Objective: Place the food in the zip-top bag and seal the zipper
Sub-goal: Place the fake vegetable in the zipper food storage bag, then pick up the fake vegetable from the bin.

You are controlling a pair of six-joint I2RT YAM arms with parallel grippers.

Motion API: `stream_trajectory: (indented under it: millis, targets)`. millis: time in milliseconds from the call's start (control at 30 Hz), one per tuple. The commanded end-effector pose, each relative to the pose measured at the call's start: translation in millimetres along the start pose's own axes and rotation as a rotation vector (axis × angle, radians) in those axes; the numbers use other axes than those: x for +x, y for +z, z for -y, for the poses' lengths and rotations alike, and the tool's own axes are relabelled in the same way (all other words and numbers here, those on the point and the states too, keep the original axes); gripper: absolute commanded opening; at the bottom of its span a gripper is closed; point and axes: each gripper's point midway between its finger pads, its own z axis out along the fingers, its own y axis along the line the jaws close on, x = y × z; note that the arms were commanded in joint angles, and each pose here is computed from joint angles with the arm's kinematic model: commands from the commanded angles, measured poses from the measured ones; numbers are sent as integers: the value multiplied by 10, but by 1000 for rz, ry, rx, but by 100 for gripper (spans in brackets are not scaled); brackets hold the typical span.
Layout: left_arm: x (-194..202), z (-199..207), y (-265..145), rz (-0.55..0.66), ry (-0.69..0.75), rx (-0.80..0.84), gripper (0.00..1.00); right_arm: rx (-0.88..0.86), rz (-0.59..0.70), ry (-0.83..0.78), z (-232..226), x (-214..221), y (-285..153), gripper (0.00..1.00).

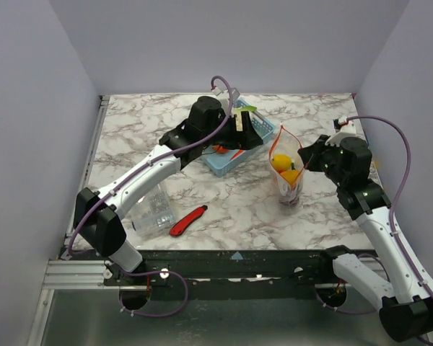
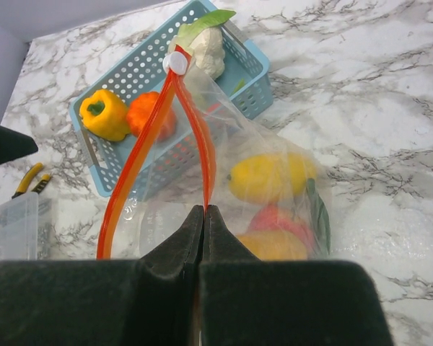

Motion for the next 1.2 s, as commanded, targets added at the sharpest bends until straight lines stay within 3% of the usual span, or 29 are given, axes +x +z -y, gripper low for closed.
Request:
stream_trajectory:
  millis: [0,300,500,767,1167]
  targets:
    - [-197,-420,-173,82,124,-198,80,23,16,3,41,-7,-28,0]
    - [-342,-1462,-357,63,338,-636,84,18,1,4,39,27,35,0]
    - [-429,-2056,-269,-64,405,-823,87,12,1,3,30,23,60,0]
    - [-368,-2586,38,-273,443,-919,89,11,0,3,27,24,63,0]
    - [-294,-2955,102,-343,478,-1013,96,12,-20,3,34,72,107,0]
